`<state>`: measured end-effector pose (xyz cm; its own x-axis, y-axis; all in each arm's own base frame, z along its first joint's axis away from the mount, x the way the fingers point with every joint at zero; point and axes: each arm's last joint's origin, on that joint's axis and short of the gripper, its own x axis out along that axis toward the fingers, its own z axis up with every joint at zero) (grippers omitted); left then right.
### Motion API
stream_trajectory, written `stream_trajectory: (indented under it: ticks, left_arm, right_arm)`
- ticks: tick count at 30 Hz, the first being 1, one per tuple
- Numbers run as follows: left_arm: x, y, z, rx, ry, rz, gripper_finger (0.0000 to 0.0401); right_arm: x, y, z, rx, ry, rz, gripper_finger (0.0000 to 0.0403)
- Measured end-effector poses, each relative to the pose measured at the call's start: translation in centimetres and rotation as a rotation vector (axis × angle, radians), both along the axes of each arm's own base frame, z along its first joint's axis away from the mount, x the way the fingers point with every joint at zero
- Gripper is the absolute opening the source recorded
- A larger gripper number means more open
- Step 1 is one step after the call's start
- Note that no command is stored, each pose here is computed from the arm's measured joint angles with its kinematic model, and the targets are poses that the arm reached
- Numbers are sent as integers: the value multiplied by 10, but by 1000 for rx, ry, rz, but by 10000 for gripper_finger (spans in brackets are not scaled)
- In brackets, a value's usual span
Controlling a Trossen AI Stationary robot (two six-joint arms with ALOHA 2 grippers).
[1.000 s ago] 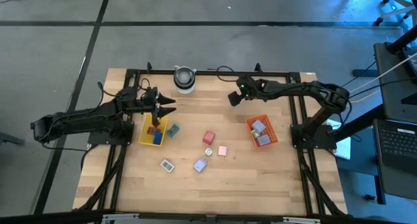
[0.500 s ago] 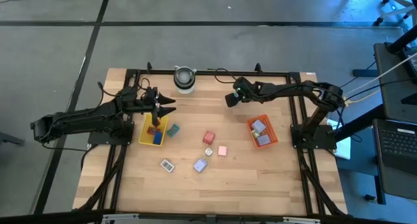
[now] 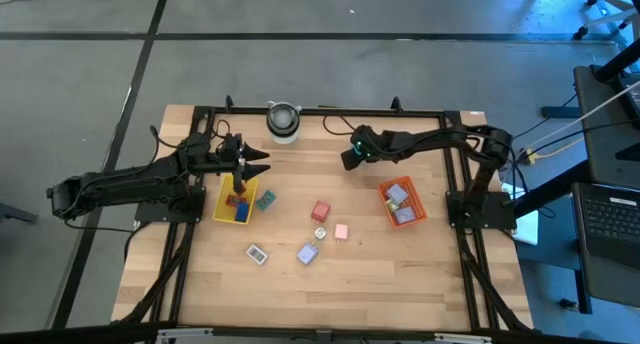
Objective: Pick & Place Office items
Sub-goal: Put the top light blue digital clock into the yellow basket
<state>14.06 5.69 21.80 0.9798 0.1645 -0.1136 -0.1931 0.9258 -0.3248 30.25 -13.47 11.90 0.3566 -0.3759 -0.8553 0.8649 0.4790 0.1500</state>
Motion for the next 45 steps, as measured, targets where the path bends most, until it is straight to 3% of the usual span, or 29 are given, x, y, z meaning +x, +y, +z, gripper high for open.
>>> stream_trajectory:
  ticks: [9, 24, 31, 36, 45]
  left_arm:
    - [0, -1, 0, -7, -2, -32, 204]
    - [0, -1, 0, -40, -8, -28, 204]
    - [0, -1, 1, -79, -20, -23, 204]
    - [0, -1, 1, -103, -24, -21, 204]
    - [0, -1, 6, -151, -81, -33, 204]
  right_arm:
    - [3, 0, -2, -14, 19, -2, 274]
    - [0, 1, -4, -3, 64, 15, 162]
    - [-1, 2, -2, -10, 74, 49, 159]
    - [-7, 7, 9, -9, 94, 89, 159]
    - [-21, 14, 57, -82, 41, 126, 159]
